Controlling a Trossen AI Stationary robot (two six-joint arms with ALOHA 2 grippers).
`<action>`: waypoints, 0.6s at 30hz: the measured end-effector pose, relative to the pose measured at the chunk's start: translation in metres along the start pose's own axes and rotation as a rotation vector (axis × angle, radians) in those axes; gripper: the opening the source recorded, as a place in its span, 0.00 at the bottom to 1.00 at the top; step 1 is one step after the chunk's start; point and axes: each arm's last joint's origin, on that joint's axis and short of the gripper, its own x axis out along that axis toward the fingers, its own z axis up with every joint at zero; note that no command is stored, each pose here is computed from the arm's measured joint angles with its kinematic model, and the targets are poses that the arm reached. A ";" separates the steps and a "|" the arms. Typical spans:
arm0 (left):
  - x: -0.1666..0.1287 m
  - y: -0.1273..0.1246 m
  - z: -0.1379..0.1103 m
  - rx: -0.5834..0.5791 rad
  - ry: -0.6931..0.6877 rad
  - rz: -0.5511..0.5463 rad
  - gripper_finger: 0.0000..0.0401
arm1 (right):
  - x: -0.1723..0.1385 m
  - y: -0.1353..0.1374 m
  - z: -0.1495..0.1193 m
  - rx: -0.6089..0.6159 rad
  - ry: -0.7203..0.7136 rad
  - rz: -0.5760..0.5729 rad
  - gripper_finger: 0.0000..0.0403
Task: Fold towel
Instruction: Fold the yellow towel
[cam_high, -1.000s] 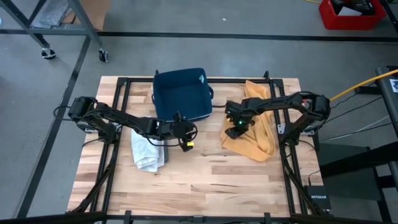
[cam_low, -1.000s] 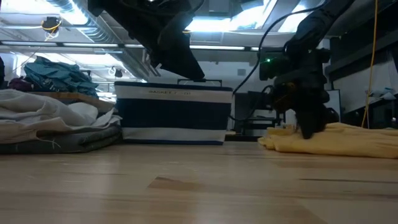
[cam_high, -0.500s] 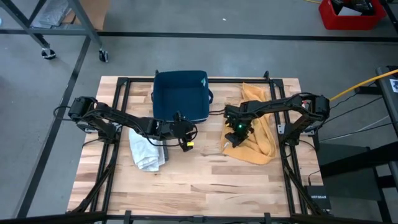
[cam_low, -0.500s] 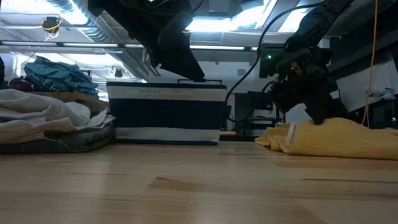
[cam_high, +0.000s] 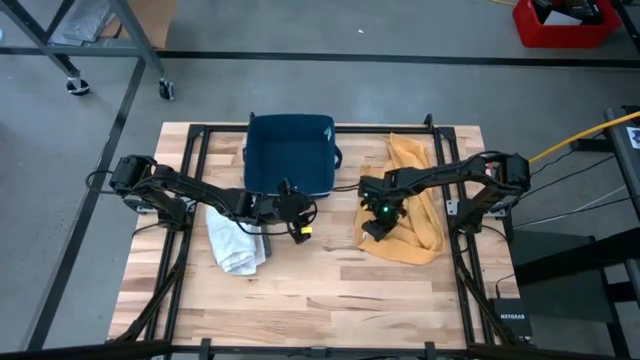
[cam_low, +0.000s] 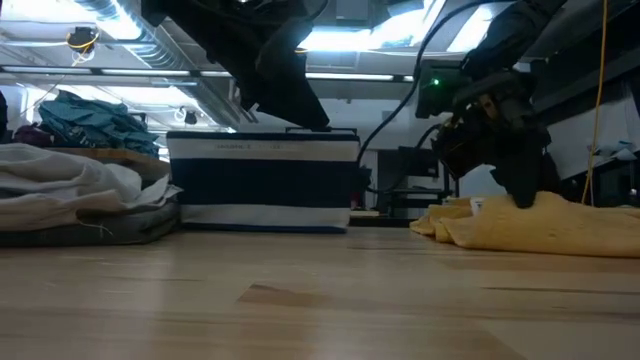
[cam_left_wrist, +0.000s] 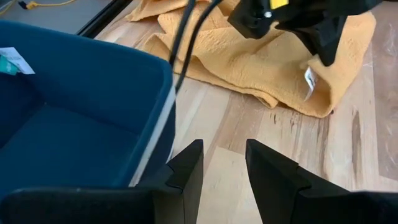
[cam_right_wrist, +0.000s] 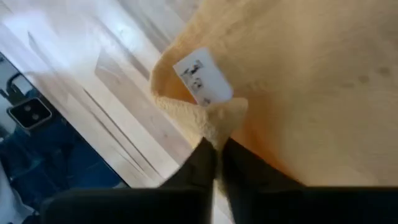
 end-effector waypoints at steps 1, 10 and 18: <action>0.000 0.000 0.000 0.000 0.000 0.000 0.28 | 0.001 0.002 -0.001 -0.010 0.003 -0.001 0.04; 0.000 0.000 0.000 0.002 0.001 0.000 0.28 | 0.016 0.024 -0.011 -0.035 0.089 0.122 0.02; 0.000 0.000 -0.001 0.009 0.010 0.002 0.28 | 0.036 0.069 -0.031 -0.193 0.230 0.361 0.01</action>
